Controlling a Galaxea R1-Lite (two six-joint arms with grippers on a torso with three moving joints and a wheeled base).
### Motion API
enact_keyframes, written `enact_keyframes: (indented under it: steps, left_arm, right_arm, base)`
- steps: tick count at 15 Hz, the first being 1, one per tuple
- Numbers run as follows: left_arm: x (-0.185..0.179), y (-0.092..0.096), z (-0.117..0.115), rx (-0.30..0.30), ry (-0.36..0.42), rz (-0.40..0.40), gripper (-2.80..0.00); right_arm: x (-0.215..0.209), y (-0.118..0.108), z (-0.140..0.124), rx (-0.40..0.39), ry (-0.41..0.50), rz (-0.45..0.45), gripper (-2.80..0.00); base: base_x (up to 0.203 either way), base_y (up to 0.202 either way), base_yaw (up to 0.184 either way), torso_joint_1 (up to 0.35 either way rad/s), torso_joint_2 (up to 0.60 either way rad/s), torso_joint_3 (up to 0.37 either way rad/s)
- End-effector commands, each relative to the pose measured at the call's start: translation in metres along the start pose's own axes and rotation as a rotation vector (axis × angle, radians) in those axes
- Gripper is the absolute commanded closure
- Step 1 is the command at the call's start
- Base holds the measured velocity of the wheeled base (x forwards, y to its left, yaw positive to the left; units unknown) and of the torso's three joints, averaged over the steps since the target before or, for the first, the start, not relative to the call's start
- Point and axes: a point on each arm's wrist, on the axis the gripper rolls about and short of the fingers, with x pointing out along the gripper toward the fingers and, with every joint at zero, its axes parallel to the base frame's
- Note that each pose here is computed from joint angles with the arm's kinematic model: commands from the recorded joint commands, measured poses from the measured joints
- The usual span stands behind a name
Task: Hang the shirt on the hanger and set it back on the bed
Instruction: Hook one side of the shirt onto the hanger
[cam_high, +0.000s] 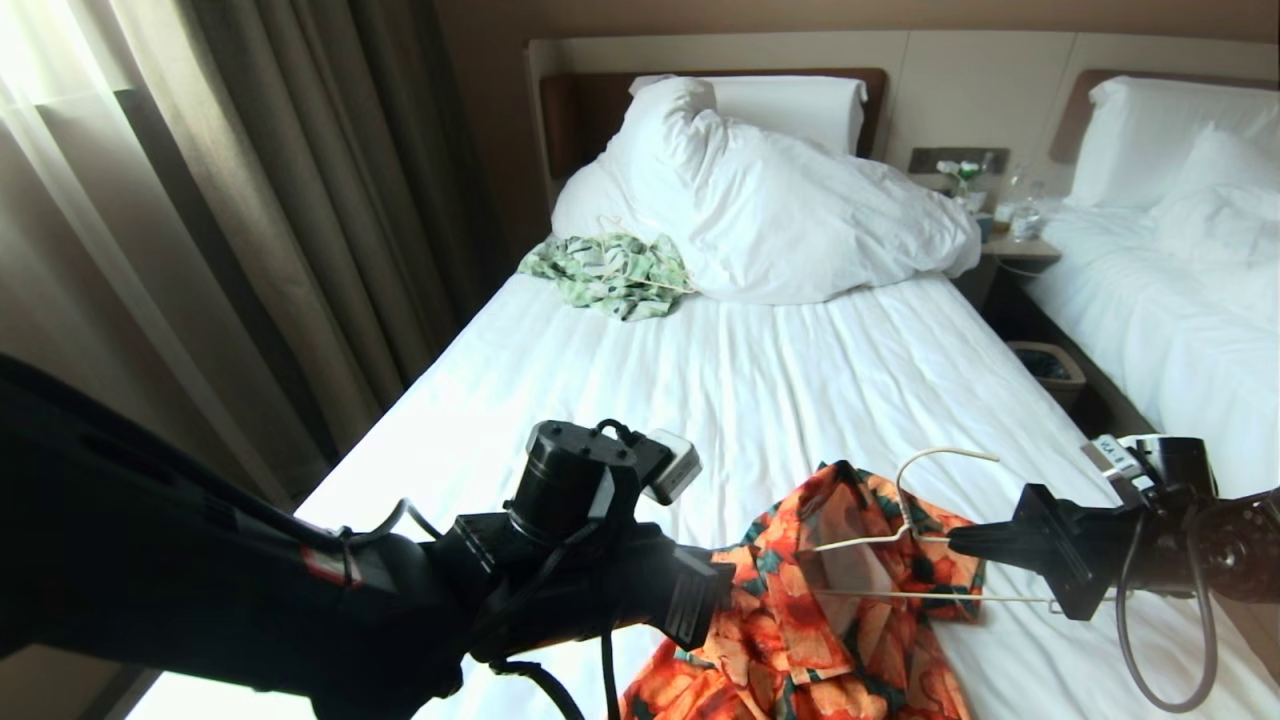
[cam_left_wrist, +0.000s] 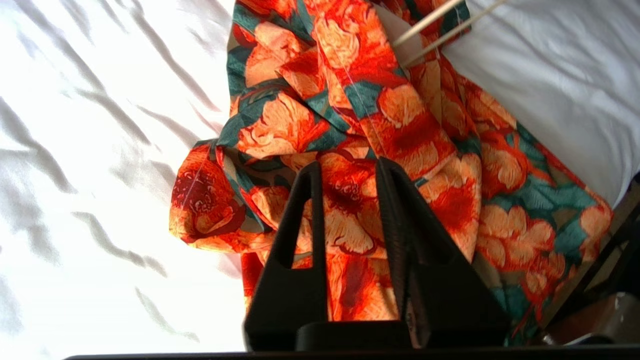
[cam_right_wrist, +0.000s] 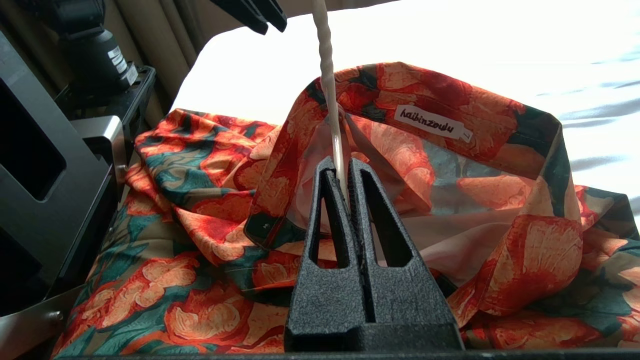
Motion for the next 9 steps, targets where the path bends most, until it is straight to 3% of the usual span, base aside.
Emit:
enact_keyframes:
  steps: [1, 4, 9]
  left_arm:
    - [-0.002, 0.009, -0.009, 0.039, 0.031, -0.038, -2.80]
    - [0.005, 0.008, -0.019, 0.083, 0.068, -0.150, -2.80]
    - [0.054, 0.015, -0.007, 0.198, -0.019, -0.155, -2.80]
  right_arm:
    - [0.000, 0.000, 0.001, -0.009, -0.006, 0.005, 0.00]
    - [-0.001, 0.000, 0.002, -0.012, -0.006, 0.001, 0.00]
    - [-0.006, 0.001, 0.001, -0.005, -0.006, -0.012, 0.00]
  base:
    - [0.000, 0.000, 0.000, 0.000, 0.00, 0.000]
    - [0.000, 0.000, 0.000, 0.000, 0.00, 0.000]
    - [0.000, 0.000, 0.000, 0.000, 0.00, 0.000]
